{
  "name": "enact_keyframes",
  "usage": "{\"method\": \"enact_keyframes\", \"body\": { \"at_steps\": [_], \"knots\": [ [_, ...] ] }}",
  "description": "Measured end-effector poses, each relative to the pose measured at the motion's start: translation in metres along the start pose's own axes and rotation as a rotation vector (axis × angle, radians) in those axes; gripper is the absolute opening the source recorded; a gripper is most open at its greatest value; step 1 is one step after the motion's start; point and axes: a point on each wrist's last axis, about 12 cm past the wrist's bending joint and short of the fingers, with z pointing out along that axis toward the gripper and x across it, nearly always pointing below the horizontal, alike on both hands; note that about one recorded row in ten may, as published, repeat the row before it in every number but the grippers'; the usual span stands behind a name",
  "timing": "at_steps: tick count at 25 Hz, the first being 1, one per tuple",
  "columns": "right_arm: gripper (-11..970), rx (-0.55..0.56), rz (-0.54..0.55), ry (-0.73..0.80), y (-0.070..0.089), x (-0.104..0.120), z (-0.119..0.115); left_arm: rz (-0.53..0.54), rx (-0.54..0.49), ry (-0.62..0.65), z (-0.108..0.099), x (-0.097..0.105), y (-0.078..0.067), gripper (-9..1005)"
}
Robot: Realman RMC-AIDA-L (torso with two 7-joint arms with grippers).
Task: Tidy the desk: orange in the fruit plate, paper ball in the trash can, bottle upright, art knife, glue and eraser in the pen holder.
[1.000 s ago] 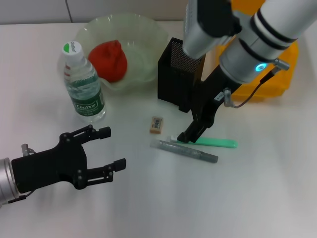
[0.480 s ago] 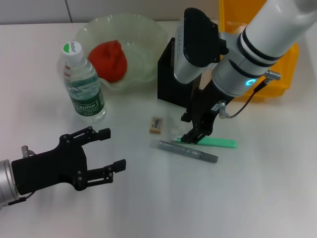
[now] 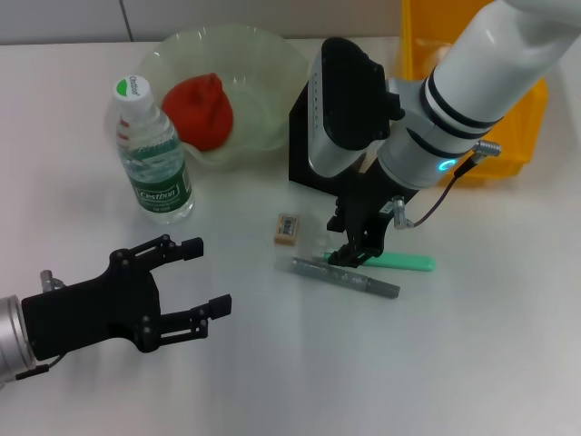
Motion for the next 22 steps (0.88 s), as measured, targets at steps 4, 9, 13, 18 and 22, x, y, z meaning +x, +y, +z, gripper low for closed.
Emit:
{"method": "enact_keyframes", "body": {
  "at_steps": [4,9,13,18,22],
  "knots": [
    [432,0.011,-0.015,0.010,0.000,-0.001,0.003,-0.004,0.000,-0.001,0.000,0.001,0.000,841],
    [397,0.013,-0.026,0.013,0.001,-0.001,0.004,-0.004,-0.001,0.001,0.000,0.001,0.000,841],
    [386,0.019,-0.047,0.023,0.002,-0.002,0.007,-0.004,-0.003,0.000,0.000,0.001,0.000,841],
    [386,0.025,-0.067,0.028,0.004,-0.004,0.010,-0.003,-0.006,-0.002,0.000,0.000,0.000,841],
    [376,0.031,-0.076,0.031,0.004,-0.004,0.011,-0.003,-0.006,-0.004,0.000,0.000,0.001,841]
  ]
}}
